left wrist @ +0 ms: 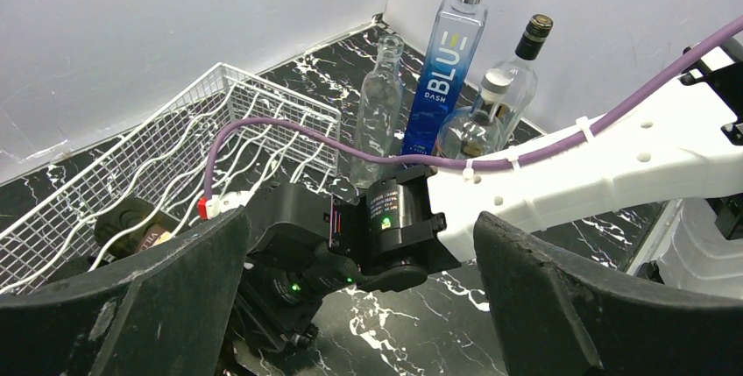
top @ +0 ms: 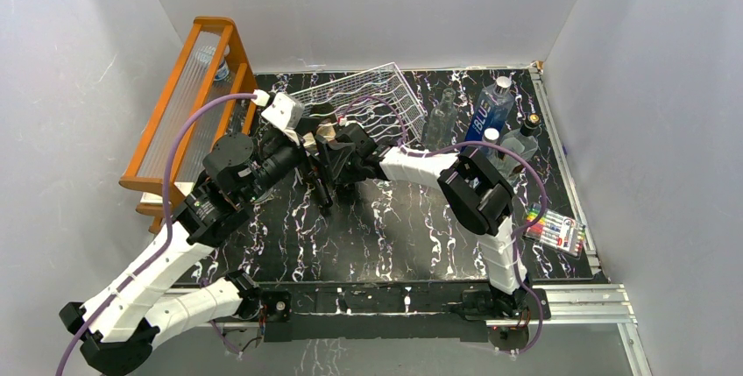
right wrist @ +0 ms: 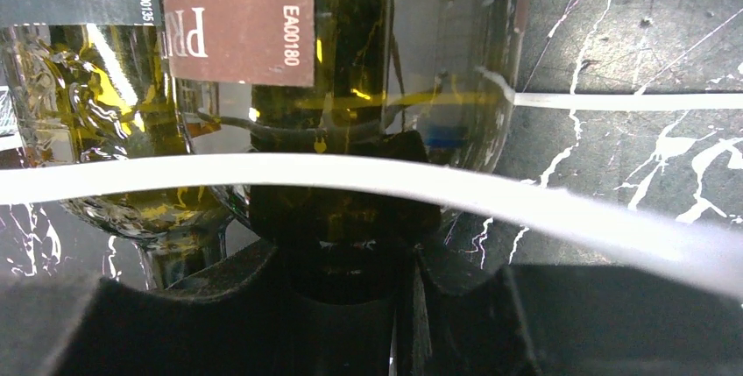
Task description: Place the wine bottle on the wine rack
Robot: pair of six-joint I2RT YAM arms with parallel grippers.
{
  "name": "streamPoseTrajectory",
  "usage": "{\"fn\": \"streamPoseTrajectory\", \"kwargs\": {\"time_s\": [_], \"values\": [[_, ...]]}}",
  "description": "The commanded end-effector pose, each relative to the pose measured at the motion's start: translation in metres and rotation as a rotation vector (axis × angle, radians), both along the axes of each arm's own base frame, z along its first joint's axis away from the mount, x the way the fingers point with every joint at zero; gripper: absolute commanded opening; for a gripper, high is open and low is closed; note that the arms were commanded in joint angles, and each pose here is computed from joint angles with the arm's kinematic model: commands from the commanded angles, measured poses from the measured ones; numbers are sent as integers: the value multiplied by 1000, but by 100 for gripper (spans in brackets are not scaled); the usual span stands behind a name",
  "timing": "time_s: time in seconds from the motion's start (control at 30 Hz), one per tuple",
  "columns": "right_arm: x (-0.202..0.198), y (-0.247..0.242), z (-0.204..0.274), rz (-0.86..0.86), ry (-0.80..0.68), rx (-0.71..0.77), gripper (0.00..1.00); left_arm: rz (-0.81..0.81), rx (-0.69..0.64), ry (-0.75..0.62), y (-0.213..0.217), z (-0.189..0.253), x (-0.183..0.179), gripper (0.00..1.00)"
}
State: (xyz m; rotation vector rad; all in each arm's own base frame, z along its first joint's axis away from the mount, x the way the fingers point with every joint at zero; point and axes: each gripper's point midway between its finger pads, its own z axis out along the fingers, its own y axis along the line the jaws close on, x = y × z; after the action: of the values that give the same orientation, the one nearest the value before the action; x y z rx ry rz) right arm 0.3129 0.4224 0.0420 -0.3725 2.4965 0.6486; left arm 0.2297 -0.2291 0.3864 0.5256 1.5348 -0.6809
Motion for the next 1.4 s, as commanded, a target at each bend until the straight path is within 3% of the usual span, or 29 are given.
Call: {"fn": "streamPoseTrajectory", "kwargs": {"time_s": [0.0, 0.13, 0.4, 0.7, 1.17, 1.37], "values": [[27, 35, 56, 37, -138, 148, 29, -14, -43, -36, 4, 24, -8, 98], [27, 31, 55, 31, -136, 139, 37, -16, -45, -30, 3, 22, -8, 98], [29, 26, 56, 5, -143, 152, 67, -15, -45, -26, 3, 22, -7, 98], [25, 17, 69, -9, -153, 166, 80, 3, -27, -44, 8, 24, -7, 98], [4, -34, 111, -55, -222, 117, 81, 48, 0, -85, 20, 31, -5, 98], [3, -77, 188, -140, -400, 140, 79, 14, -39, -113, 19, 49, -14, 98]]}}
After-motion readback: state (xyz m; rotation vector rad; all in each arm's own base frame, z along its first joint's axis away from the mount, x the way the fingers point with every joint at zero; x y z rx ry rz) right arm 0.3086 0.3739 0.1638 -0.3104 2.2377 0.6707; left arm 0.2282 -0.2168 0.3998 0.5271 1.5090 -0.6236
